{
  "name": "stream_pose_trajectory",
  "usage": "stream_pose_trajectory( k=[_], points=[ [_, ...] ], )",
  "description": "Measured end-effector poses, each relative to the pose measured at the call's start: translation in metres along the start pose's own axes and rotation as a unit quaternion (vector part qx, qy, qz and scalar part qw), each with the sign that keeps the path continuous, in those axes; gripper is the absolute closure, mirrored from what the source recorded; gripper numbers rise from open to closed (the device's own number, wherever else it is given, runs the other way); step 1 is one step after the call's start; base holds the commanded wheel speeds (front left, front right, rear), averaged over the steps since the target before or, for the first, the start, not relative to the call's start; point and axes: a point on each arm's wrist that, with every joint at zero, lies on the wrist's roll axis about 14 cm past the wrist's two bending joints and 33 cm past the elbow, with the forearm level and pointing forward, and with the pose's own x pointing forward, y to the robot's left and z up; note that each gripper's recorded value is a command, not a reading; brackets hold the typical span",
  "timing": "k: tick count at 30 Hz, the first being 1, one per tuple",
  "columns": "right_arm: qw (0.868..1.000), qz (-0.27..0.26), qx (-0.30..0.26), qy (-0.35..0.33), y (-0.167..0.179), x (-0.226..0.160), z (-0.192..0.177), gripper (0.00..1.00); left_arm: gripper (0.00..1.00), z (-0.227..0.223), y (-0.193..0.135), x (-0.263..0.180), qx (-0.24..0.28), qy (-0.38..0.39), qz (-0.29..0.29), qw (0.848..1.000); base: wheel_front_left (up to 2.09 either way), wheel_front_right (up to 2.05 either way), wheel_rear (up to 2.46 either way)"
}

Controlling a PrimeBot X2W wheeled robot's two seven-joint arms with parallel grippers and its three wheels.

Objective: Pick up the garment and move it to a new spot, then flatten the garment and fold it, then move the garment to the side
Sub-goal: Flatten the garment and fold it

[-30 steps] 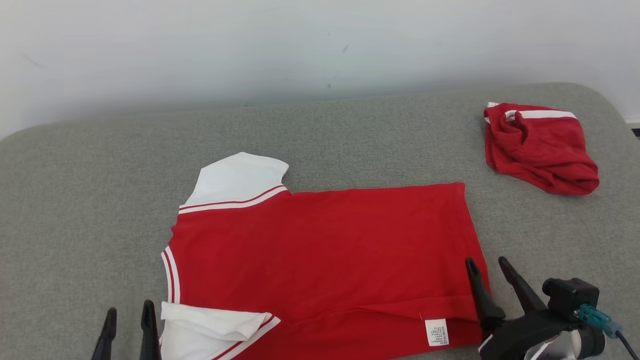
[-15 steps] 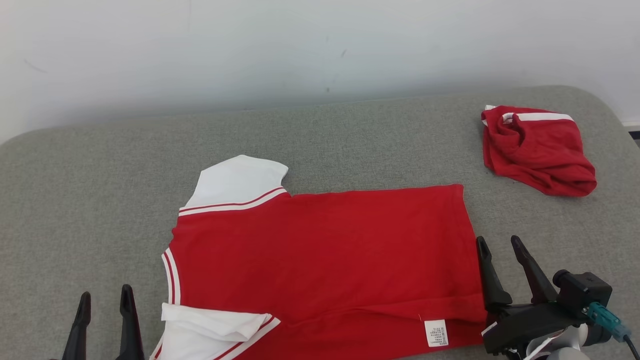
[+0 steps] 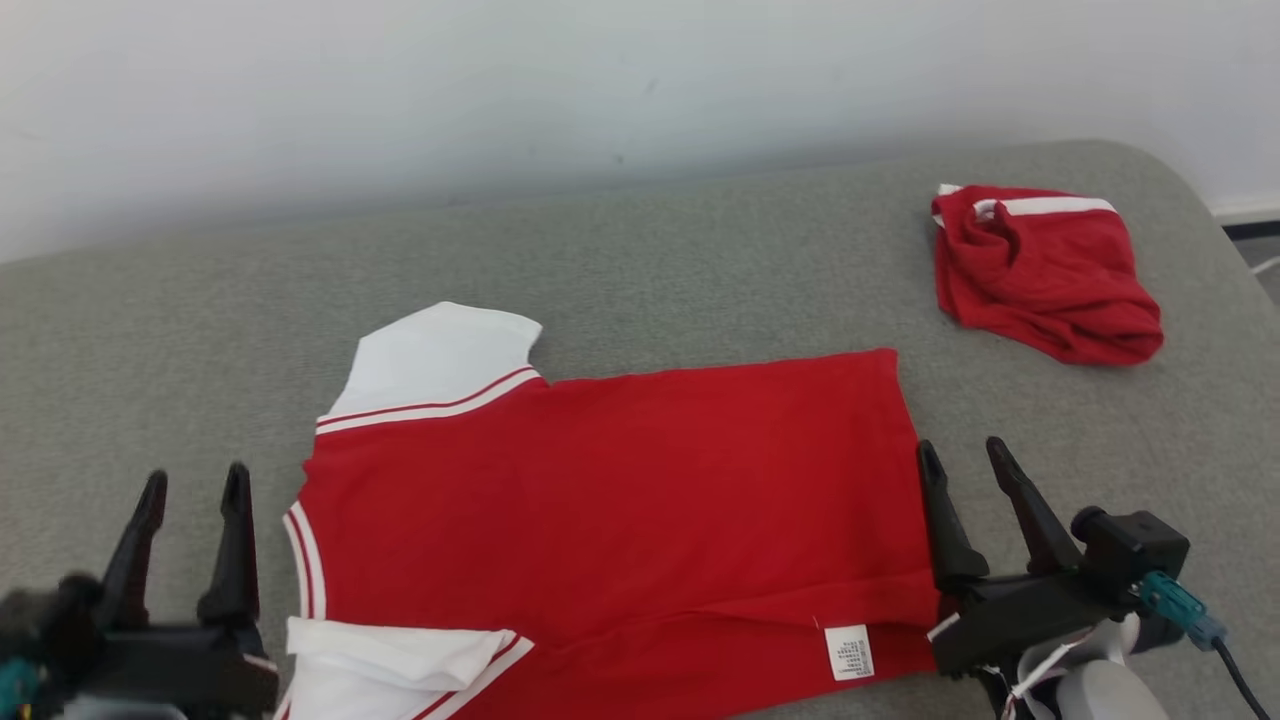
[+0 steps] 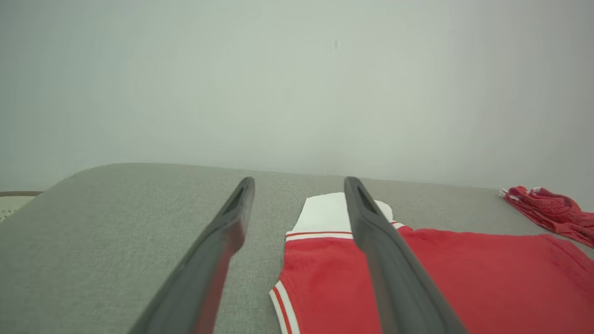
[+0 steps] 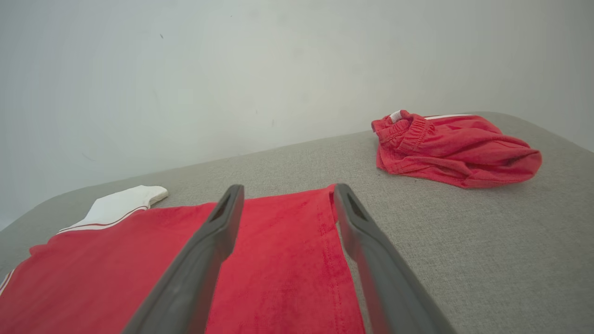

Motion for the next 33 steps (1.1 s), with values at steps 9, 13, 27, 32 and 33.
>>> stream_pose_trajectory(
  k=[9,13,27,32,33],
  points=[
    [1.0,-0.022,0.017,-0.013,-0.006,0.007,-0.001,0.0,0.0,-0.028,-0.018,0.08,0.012,0.071,-0.068,0.995,0.0,0.0,0.0],
    [0.999,-0.035,0.016,-0.01,-0.014,0.01,-0.007,0.0,0.0,-0.045,-0.02,0.107,0.023,0.1,-0.085,0.991,0.0,0.0,0.0],
    [0.997,-0.081,0.011,0.019,-0.046,0.016,-0.031,0.0,0.0,-0.139,-0.057,0.16,0.021,0.222,-0.151,0.963,0.0,0.0,0.0],
    [0.996,-0.087,0.009,0.023,-0.051,0.016,-0.034,0.0,0.0,-0.159,-0.065,0.167,0.02,0.244,-0.161,0.956,0.0,0.0,0.0],
    [0.996,-0.089,0.008,0.024,-0.052,0.016,-0.035,0.0,0.0,-0.163,-0.067,0.168,0.02,0.247,-0.163,0.955,0.0,0.0,0.0]
  ],
)
